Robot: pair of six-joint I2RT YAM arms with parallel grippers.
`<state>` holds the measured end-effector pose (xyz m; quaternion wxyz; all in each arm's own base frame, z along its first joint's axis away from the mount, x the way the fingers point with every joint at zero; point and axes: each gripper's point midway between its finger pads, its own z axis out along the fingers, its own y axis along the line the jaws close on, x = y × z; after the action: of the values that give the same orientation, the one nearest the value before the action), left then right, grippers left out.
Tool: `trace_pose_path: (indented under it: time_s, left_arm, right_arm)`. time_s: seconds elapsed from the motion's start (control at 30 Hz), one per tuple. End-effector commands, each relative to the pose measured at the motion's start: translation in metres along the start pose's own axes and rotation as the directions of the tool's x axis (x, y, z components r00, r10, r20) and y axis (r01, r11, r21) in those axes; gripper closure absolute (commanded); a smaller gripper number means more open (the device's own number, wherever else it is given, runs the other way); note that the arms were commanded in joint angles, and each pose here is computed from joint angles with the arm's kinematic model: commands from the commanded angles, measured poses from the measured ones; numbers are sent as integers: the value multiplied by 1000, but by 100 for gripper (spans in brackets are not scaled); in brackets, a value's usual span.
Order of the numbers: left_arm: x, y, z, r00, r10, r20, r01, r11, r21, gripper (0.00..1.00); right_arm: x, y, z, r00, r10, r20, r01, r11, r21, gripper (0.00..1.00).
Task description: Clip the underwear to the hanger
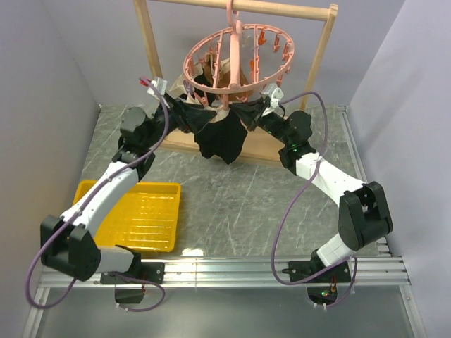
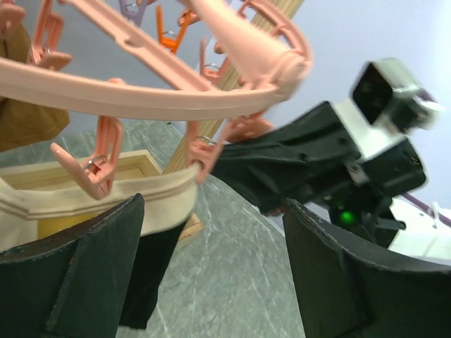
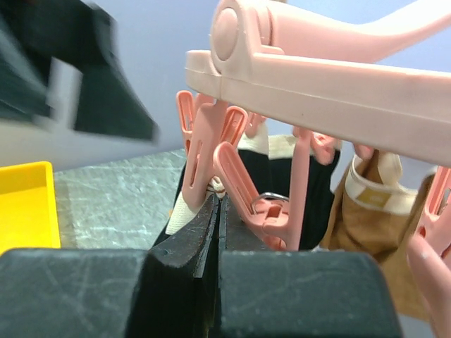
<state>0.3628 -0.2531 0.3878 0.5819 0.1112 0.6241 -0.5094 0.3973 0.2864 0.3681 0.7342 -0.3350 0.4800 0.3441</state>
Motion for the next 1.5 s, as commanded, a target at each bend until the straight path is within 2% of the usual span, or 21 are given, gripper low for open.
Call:
trace_pose_path:
  time_s: [0.0,0.03,0.07,0.23,0.37,0.4,0.47,0.67,0.77,0.87,0.9,1.1,1.27,1.47]
  left_arm:
    - [-16,-13,-20,996,87,20,-86,996,-11,13]
    - [-15,-9,-23,995,95,9,-95,995,-29,9]
    - [-11,-5,-27,996,88,-11,-89,995,-53,1]
    - [-10,14,-50,989,138,-53,-145,975,-169,1]
    - [-7,33,-65,985,139,-107,-163,950,-267,1]
    - [0,42,-71,983,119,-139,-157,938,-309,1]
    - [0,50,-75,978,125,-165,-176,924,-339,1]
    - [7,67,-88,964,91,-251,-196,880,-432,1]
    - [12,80,-96,953,37,-300,-193,839,-509,1]
    - [16,83,-100,932,34,-361,-225,835,-502,1]
    - [21,83,-104,922,17,-386,-228,831,-508,1]
    - [41,95,-130,871,-3,-490,-300,788,-538,1]
    - [61,105,-152,862,-25,-506,-320,747,-582,1]
    - [74,112,-182,867,-11,-498,-355,689,-632,1]
  right_arm:
    - [-24,-12,-9,999,-38,24,37,999,38,100]
    - [-21,-16,-12,999,-37,15,36,998,50,100]
    - [-18,-19,-15,1000,-27,-3,27,998,58,100]
    - [-11,-34,-30,998,1,-60,6,994,111,100]
    - [-1,-37,-43,991,46,-124,-29,990,138,82]
    - [-6,-36,-47,991,46,-125,-28,989,142,73]
    - [-5,-33,-56,988,39,-151,-15,987,158,62]
    - [-1,-24,-89,974,66,-217,-18,976,216,47]
    - [-20,-15,-111,974,54,-220,3,968,250,35]
    - [-15,-8,-133,957,77,-279,7,957,289,30]
    - [-25,-4,-141,959,67,-276,19,954,299,26]
    - [-21,6,-195,906,178,-385,4,904,428,19]
    - [-4,14,-235,846,283,-453,3,846,534,16]
    - [7,23,-268,839,356,-411,-41,795,605,9]
